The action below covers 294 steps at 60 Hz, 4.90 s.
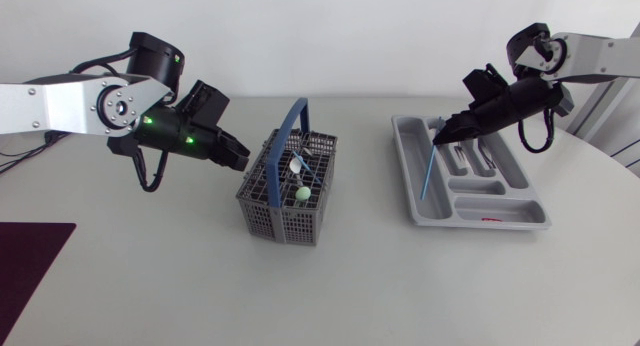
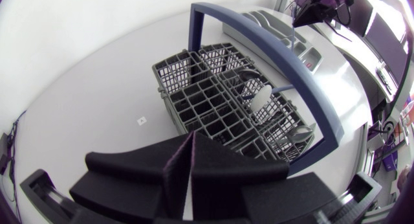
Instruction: Unload the cutlery basket into the drawer organizer.
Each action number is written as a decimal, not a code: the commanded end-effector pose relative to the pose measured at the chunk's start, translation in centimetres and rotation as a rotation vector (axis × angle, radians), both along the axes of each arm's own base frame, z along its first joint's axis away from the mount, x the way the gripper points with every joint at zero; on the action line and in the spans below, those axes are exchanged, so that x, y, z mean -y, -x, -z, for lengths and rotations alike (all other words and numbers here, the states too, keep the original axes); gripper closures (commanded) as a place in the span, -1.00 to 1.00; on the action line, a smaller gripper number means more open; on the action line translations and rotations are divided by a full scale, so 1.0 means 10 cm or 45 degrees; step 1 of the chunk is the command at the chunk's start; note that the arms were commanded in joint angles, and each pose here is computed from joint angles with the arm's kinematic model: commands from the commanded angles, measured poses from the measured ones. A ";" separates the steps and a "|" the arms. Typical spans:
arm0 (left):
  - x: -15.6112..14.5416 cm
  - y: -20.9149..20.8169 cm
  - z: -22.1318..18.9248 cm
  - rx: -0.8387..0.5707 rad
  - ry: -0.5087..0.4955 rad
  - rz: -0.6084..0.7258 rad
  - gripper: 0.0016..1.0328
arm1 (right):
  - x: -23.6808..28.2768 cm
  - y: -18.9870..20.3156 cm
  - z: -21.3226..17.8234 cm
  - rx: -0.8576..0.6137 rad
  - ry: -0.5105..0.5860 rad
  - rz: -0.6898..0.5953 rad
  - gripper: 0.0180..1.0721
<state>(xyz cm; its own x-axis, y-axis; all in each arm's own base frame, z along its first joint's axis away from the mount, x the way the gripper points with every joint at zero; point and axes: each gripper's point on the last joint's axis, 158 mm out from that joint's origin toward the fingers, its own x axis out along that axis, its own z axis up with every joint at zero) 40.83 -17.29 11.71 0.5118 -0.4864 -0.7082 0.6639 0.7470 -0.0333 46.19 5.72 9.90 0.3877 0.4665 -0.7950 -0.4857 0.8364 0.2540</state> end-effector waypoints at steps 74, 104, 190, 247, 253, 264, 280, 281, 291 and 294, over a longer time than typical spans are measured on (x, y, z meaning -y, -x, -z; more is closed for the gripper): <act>0.12 0.24 0.02 0.043 -0.020 0.098 0.64 | -1.84 0.95 -0.33 0.967 0.075 -0.768 -0.65; 0.10 0.22 0.15 0.034 -0.040 0.110 0.64 | -2.45 0.82 -0.18 0.980 0.086 -0.876 0.07; 0.20 0.15 0.25 0.034 -0.040 0.131 0.64 | -2.54 0.81 -0.62 1.085 0.099 -0.827 0.89; 0.28 0.21 0.13 0.063 -0.024 0.152 0.64 | -0.53 0.26 -0.72 0.366 -0.142 -0.147 0.89; 0.28 0.22 0.11 0.067 -0.024 0.153 0.64 | -0.32 0.18 -0.51 0.236 -0.137 -0.067 0.89; 0.28 0.23 0.10 0.071 -0.026 0.156 0.64 | 0.01 -0.04 0.04 -0.013 -0.131 0.061 0.89; 0.24 0.26 0.04 0.080 -0.026 0.150 0.64 | 0.07 -0.53 0.63 -0.170 -0.120 0.171 0.89; 0.24 0.27 0.02 0.084 -0.024 0.151 0.64 | 0.08 -0.62 0.67 -0.165 -0.115 0.188 0.89; 0.21 0.30 -0.02 0.096 -0.023 0.147 0.64 | 0.15 -0.94 0.85 -0.139 -0.077 0.261 0.84; 0.20 0.32 -0.04 0.099 -0.024 0.146 0.64 | 0.16 -0.98 0.87 -0.130 -0.070 0.276 0.57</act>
